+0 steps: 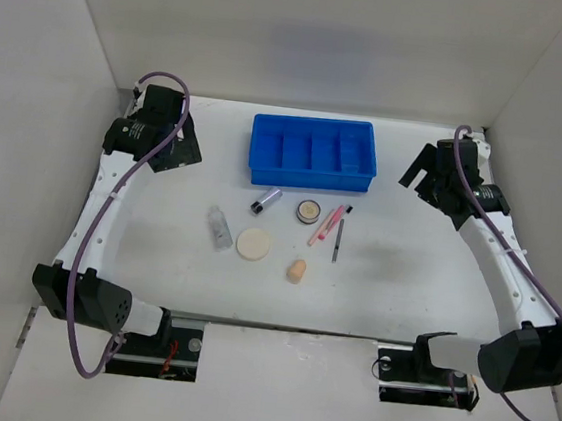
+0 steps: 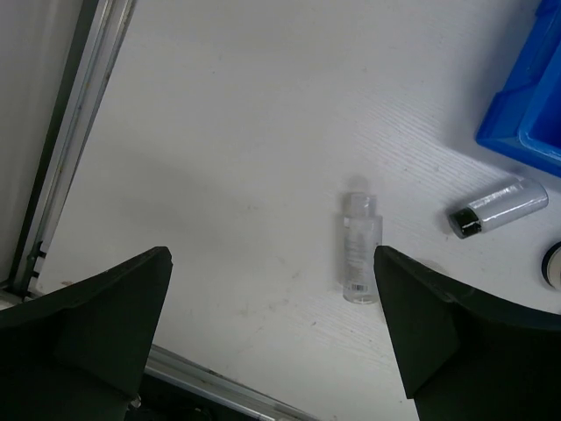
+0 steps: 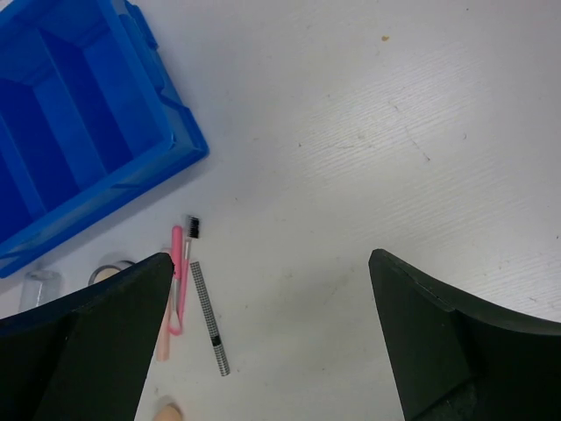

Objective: Organize the makeup

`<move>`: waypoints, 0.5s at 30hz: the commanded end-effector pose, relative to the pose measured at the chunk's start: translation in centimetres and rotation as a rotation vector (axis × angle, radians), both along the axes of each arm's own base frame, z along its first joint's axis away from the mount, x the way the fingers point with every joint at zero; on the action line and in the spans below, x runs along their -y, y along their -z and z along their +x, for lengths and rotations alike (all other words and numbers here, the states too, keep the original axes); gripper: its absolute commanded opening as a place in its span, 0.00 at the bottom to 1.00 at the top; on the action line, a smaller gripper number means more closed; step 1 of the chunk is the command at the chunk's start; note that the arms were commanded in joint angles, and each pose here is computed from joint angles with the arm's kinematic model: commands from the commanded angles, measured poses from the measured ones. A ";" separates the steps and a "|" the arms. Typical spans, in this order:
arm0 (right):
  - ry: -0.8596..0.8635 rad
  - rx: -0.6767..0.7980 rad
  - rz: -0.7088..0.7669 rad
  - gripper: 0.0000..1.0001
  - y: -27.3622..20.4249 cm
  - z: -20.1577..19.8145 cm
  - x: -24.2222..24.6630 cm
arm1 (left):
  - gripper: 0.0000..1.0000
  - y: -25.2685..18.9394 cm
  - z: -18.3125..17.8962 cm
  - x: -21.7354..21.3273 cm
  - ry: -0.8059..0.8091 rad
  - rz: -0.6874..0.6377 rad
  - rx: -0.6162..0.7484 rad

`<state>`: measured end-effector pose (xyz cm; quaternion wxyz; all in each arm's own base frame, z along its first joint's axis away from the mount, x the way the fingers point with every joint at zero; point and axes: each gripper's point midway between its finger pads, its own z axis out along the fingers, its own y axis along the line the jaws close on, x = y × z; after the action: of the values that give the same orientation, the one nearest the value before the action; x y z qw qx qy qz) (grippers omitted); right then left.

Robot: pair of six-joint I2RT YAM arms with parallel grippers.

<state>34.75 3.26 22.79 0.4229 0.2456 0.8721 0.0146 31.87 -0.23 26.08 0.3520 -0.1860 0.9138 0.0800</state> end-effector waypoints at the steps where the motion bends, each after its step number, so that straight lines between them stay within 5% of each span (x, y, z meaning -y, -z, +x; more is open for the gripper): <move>1: 0.009 0.037 -0.027 1.00 -0.8 0.4 0.5 | 1.00 -1.4 -0.4 0.1 0.006 -0.007 0.014; 15: -0.005 0.035 -0.003 1.00 -0.6 0.7 -0.1 | 1.00 1.2 -2.7 1.5 0.094 -0.014 -0.036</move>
<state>34.69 3.13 22.70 0.4229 0.2457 0.8722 0.0111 30.17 -1.28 24.85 0.3355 -0.1537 0.9268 0.0698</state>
